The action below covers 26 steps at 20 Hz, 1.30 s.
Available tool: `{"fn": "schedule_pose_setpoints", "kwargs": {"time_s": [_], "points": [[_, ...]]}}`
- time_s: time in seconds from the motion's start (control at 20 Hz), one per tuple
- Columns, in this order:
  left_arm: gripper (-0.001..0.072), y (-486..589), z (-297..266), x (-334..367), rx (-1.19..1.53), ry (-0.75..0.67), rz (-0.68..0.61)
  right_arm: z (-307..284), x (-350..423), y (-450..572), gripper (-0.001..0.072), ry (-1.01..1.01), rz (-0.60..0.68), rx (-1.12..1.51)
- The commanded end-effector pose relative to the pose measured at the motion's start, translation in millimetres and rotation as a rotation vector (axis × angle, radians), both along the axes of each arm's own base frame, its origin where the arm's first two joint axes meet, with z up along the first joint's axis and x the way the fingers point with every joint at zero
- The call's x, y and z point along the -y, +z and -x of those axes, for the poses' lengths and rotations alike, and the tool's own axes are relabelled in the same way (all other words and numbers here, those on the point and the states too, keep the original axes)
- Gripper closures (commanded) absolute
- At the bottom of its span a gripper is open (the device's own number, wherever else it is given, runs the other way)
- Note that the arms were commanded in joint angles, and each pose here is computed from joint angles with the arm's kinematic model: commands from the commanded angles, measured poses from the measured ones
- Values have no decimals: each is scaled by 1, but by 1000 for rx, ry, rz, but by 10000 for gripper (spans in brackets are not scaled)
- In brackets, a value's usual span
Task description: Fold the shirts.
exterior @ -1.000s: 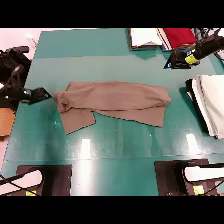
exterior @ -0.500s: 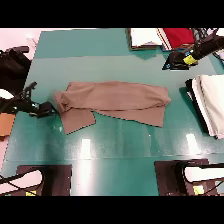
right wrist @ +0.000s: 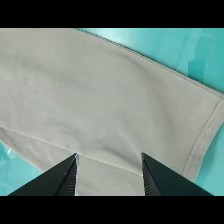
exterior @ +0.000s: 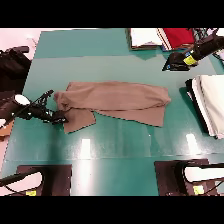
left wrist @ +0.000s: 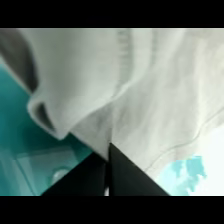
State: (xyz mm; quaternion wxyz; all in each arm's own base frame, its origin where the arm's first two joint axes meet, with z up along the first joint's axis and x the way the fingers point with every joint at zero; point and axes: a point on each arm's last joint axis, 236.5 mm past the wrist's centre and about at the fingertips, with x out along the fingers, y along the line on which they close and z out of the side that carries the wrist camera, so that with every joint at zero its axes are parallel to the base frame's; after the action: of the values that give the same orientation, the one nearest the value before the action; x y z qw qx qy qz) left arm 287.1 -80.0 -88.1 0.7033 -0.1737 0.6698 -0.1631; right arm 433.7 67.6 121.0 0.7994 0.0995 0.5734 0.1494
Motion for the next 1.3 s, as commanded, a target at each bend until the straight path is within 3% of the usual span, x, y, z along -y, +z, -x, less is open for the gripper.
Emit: {"fn": "schedule_pose_setpoints", "kwargs": {"time_s": [0.0,0.1,0.35,0.6,0.65,0.7,0.75,0.9,1.15,1.25], "points": [[677,39,-11,7,87,-7,14,5,-1,-1,261,9,1,-20],[677,80,-8,10,180,-12,16,7,0,2,261,9,3,-14],[678,145,68,26,207,-164,47,6,0,26,261,-3,5,68],[674,181,90,48,259,-143,146,11,0,34,261,-1,5,82],[540,186,89,55,270,-141,184,11,0,34,261,-1,5,82],[181,192,82,60,297,-122,210,11,-1,34,261,0,4,82],[105,197,73,61,329,-93,223,11,-1,34,261,1,4,80],[104,210,38,52,463,-10,193,15,0,33,261,7,7,63],[95,180,8,-23,472,119,-120,22,9,29,261,5,15,33],[95,161,-6,-47,421,180,-155,23,10,27,261,11,20,29]]}}
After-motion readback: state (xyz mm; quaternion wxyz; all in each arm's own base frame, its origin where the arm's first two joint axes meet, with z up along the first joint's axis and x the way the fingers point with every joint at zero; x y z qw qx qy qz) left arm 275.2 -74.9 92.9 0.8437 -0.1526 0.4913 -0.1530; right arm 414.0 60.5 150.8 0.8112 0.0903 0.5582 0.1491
